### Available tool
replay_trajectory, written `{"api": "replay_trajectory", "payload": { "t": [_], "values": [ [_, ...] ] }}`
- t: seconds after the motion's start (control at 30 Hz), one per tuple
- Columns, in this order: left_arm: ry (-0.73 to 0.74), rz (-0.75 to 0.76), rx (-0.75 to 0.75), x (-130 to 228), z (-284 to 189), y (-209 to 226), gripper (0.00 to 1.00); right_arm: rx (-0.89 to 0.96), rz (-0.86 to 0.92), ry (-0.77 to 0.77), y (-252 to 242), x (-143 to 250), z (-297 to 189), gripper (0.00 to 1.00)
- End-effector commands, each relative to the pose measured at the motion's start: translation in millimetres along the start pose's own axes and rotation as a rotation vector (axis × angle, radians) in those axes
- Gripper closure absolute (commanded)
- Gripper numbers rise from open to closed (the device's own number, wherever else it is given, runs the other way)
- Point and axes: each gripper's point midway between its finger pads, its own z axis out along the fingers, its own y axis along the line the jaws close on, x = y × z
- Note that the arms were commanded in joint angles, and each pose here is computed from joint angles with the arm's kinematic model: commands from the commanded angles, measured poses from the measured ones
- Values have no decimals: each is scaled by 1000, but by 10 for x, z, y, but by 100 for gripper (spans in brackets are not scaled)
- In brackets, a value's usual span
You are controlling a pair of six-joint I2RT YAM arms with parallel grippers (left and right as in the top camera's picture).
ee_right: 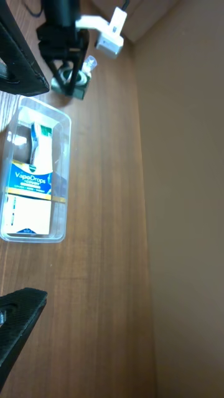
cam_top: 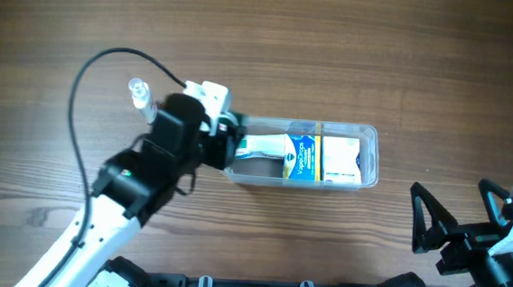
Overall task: Pack container
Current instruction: 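Carry the tin right and lower it into the container's right end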
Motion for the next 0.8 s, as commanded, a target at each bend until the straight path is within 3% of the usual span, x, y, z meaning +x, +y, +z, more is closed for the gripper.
{"api": "replay_trajectory", "payload": {
  "t": [0.0,0.23,0.47,0.57,0.77],
  "values": [
    [11,-69,43,37,244,-362,64,9,-8,-9,-17,-20,-9,0],
    [83,-13,153,433,1118,-1022,66,9,-8,-9,-17,-20,-9,0],
    [125,28,45,768,1524,-911,60,9,-9,-9,-17,-20,-9,0],
    [93,27,18,703,1537,-871,44,10,-8,-9,-17,-20,-9,0],
    [8,12,75,315,1411,-1091,40,9,-8,-9,-17,-20,-9,0]
  ]
}}
